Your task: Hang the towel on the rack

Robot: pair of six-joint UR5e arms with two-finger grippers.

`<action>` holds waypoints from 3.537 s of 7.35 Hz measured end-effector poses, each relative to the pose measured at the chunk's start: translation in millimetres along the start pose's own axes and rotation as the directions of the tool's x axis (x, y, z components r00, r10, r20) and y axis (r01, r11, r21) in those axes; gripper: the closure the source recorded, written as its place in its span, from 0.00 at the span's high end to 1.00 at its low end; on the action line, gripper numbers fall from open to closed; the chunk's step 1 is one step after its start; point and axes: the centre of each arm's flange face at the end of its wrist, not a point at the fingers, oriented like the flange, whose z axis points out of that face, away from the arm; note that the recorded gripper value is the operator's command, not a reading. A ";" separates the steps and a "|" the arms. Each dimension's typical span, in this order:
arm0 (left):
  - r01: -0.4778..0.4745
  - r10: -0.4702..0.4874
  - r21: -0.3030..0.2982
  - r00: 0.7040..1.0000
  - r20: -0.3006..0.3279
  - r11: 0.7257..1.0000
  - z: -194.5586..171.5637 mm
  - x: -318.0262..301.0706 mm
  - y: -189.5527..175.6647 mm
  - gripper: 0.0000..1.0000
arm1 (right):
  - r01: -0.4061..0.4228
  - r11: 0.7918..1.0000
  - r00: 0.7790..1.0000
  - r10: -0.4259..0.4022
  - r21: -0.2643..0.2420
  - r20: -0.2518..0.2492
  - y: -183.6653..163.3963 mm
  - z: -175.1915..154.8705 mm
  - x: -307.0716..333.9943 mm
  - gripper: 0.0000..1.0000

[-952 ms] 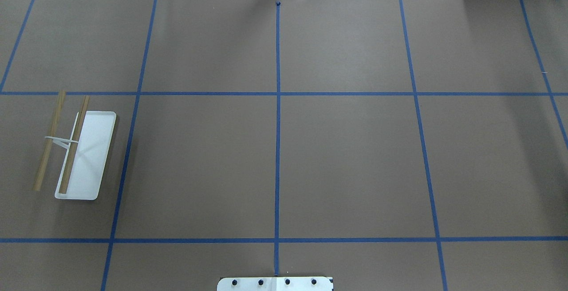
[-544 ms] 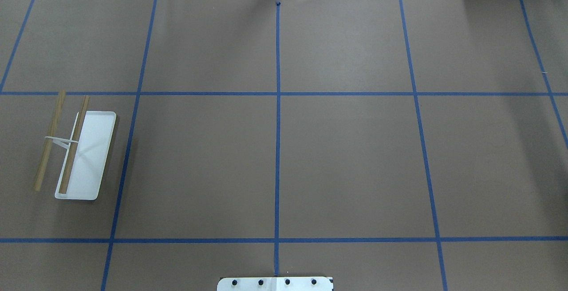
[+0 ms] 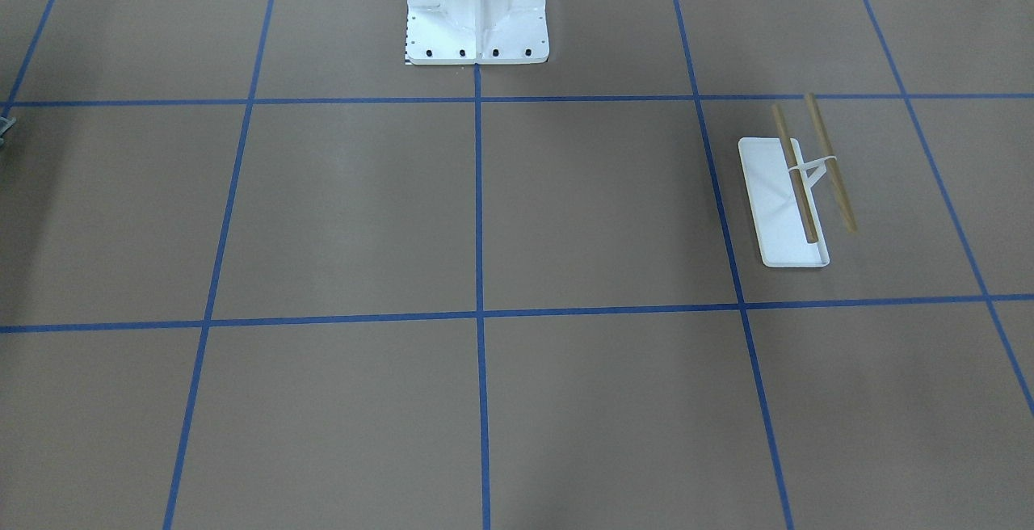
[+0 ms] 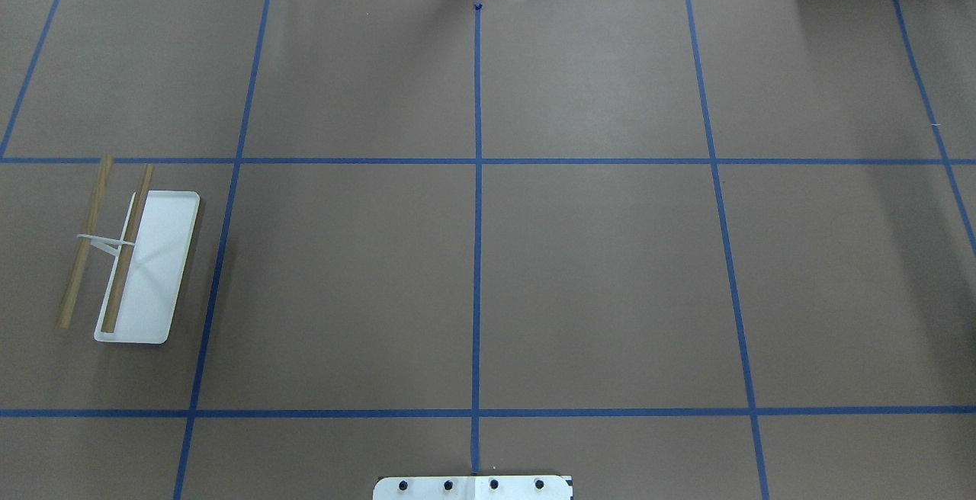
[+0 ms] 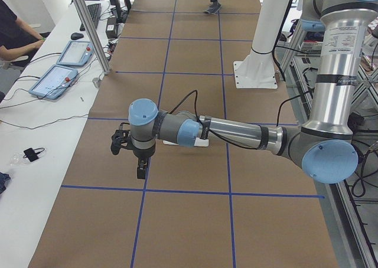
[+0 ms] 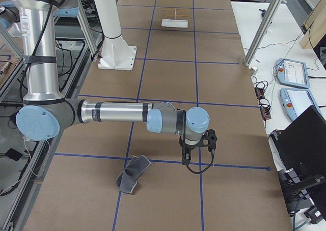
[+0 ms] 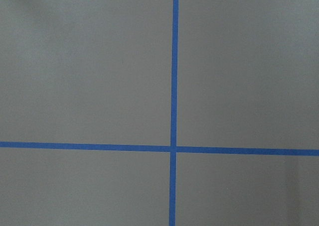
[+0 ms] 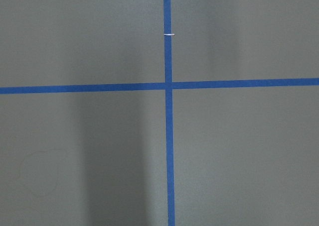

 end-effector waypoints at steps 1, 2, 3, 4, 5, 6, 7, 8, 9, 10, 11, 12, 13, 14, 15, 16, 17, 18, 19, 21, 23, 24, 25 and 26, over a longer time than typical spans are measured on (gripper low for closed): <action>0.002 -0.002 -0.002 1.000 0.001 1.000 0.9 -0.9 1.5 0.99 | 0.003 1.000 1.000 -0.003 0.004 0.011 1.5 -1.6 -2.4 1.00; 0.005 -0.005 -0.005 1.000 0.001 1.000 2.4 -2.7 4.3 0.99 | 0.008 1.000 1.000 -0.008 0.008 0.019 3.3 -3.3 -4.9 1.00; 0.010 -0.010 -0.010 1.000 0.002 1.000 4.2 -4.8 7.1 0.99 | 0.013 1.000 1.000 -0.013 0.012 0.023 3.4 -5.1 -7.2 1.00; 0.015 -0.015 -0.013 1.000 0.002 1.000 5.7 -6.4 8.9 0.99 | 0.018 1.000 1.000 -0.018 0.018 0.023 1.5 -8.2 -10.8 1.00; 0.015 -0.015 -0.014 1.000 0.002 1.000 6.2 -6.2 9.4 0.99 | 0.021 0.999 0.999 -0.021 0.024 0.024 -1.1 -11.0 -13.9 1.00; 0.005 -0.005 -0.009 1.000 0.001 1.000 5.4 -4.8 8.9 0.99 | 0.022 0.999 0.999 -0.023 0.027 0.027 -0.4 -11.3 -14.9 1.00; -0.005 0.005 0.000 1.000 -0.001 1.000 5.3 -4.0 8.8 0.99 | 0.019 1.000 0.999 -0.020 0.024 0.029 4.1 -8.9 -12.6 1.00; -0.011 0.011 0.006 1.000 -0.003 1.000 5.6 -3.4 9.4 0.99 | 0.009 1.000 1.000 -0.009 0.012 0.029 12.9 -2.7 -6.0 1.00; -0.015 0.015 0.012 1.000 -0.005 1.000 4.7 -2.0 9.8 0.99 | 0.002 1.000 1.000 -0.001 -0.006 0.030 27.0 7.6 5.1 1.00; -0.018 0.018 0.015 1.000 -0.010 1.000 3.3 -0.1 9.8 0.99 | 0.005 1.000 1.000 -0.005 -0.020 0.031 47.1 20.6 19.2 1.00; -0.019 0.019 0.016 1.000 -0.017 1.000 2.5 1.5 9.9 0.99 | 0.019 0.999 0.999 -0.018 -0.029 0.032 72.2 35.4 34.9 1.00; -0.020 0.021 0.017 1.000 -0.020 1.000 1.7 2.6 9.5 0.99 | 0.021 0.999 0.999 -0.020 -0.038 0.032 97.0 49.7 49.7 1.00; -0.021 0.021 0.018 1.000 -0.022 1.000 1.1 3.5 9.0 0.99 | 0.012 0.999 1.000 -0.011 -0.052 0.023 115.7 61.0 62.2 1.00; -0.023 0.023 0.020 0.999 -0.024 1.000 0.0 4.6 8.7 0.99 | -0.002 0.998 1.000 0.003 -0.069 0.001 127.6 69.8 73.1 1.00; -0.025 0.025 0.021 0.999 -0.030 0.999 -1.1 6.2 8.6 0.99 | -0.014 0.996 1.000 0.012 -0.087 -0.024 135.5 77.5 81.6 1.00; -0.025 0.026 0.019 0.999 -0.044 0.999 -1.7 8.0 8.9 0.99 | -0.024 0.994 0.999 0.020 -0.110 -0.038 142.8 86.7 89.3 1.00; -0.026 0.027 0.017 0.998 -0.057 0.999 -2.4 9.8 9.2 0.99 | -0.035 0.990 0.999 0.029 -0.134 -0.045 150.6 96.2 96.0 1.00; -0.027 0.029 0.017 0.998 -0.063 0.999 -3.0 10.9 9.6 0.99 | -0.040 0.987 0.998 0.033 -0.156 -0.047 161.5 104.6 101.5 1.00; -0.028 0.030 0.018 0.997 -0.066 0.999 -3.5 11.6 9.5 0.99 | -0.036 0.984 0.999 0.028 -0.177 -0.046 174.4 111.5 106.7 1.00; -0.032 0.033 0.022 0.997 -0.068 0.999 -5.4 13.5 8.6 0.99 | -0.028 0.978 0.999 0.020 -0.205 -0.040 195.0 119.9 115.1 0.95; -0.034 0.036 0.024 0.997 -0.068 0.999 -6.6 14.8 8.1 0.99 | -0.014 0.976 0.999 0.007 -0.219 -0.035 203.5 124.9 120.8 0.94; -0.035 0.037 0.025 0.997 -0.069 0.999 -7.0 15.1 7.8 0.99 | -0.011 0.974 0.999 0.004 -0.224 -0.032 205.7 126.9 123.0 0.78; -0.036 0.038 0.026 0.997 -0.069 0.999 -7.2 15.3 7.7 0.98 | -0.010 0.974 1.000 0.003 -0.227 -0.031 206.8 128.0 124.2 0.39; -0.037 0.039 0.027 0.997 -0.069 0.999 -7.4 15.6 7.4 0.98 | -0.006 0.974 1.000 0.000 -0.228 -0.029 207.4 128.6 124.7 0.05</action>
